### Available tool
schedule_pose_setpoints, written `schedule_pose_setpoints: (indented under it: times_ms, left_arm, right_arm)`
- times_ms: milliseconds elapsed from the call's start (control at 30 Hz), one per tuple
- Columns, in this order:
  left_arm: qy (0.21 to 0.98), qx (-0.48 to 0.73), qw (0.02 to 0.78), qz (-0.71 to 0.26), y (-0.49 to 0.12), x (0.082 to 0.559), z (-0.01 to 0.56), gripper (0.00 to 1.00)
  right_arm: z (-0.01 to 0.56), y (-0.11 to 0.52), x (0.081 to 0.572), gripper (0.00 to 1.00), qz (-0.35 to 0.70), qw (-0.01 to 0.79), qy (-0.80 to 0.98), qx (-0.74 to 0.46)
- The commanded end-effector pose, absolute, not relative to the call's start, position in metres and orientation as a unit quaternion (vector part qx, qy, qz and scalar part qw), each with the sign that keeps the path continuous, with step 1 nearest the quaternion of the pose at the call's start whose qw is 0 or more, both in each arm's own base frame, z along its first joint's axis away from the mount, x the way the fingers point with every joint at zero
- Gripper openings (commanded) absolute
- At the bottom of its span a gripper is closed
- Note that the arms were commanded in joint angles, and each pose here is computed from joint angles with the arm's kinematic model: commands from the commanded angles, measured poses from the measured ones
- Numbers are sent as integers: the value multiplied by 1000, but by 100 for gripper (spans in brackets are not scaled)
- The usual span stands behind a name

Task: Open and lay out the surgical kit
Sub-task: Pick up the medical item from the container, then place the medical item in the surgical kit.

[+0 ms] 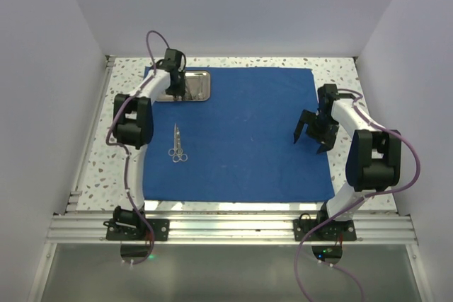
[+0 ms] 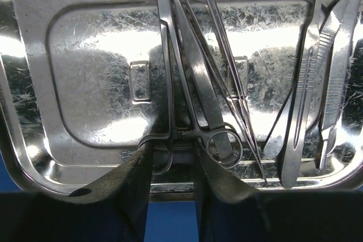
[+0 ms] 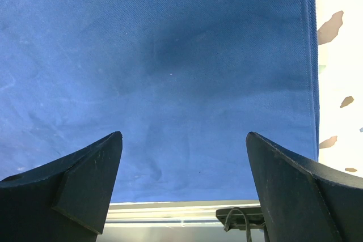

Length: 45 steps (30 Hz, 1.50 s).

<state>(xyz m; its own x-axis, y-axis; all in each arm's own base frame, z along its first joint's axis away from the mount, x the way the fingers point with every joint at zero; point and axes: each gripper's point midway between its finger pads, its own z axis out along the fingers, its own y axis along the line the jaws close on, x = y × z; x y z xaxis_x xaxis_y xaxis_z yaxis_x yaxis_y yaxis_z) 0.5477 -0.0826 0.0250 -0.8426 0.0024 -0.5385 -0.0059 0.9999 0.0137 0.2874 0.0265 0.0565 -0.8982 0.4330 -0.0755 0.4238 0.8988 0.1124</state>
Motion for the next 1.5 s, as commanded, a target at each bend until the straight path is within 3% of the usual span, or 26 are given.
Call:
schedule_pose_setpoints:
  times_ms: [0,167,200,400,700,867,1133,1467]
  left_arm:
    - [971,12,236,47,-70,537,-9,35]
    - [976,13,209,53,-69,526,-24,9]
    - [978,15,204,50,-70,523,-27,0]
    - [978,12,205,36,-73,513,-19,0]
    - [952,-9,306,23,-75,542,88,0]
    - [942,-20,333,17,-74,535,128,0]
    - [943,-46,329,-14,-72,460,146,0]
    - [957,-45,283,-52,-71,331,108,0]
  right_arm:
    - [64,30,292,95,57,60,973,215]
    - [62,31,291,95,58,56,973,215]
    - [62,31,291,95,58,56,973,215]
    - [61,32,292,94,62,57,973,216]
    - [67,33,298,95,67,70,972,213]
    - [72,31,302,95,64,76,973,210]
    - [101,23,317,95,44,102,969,221]
    - [166,24,327,95,64,180,952,239]
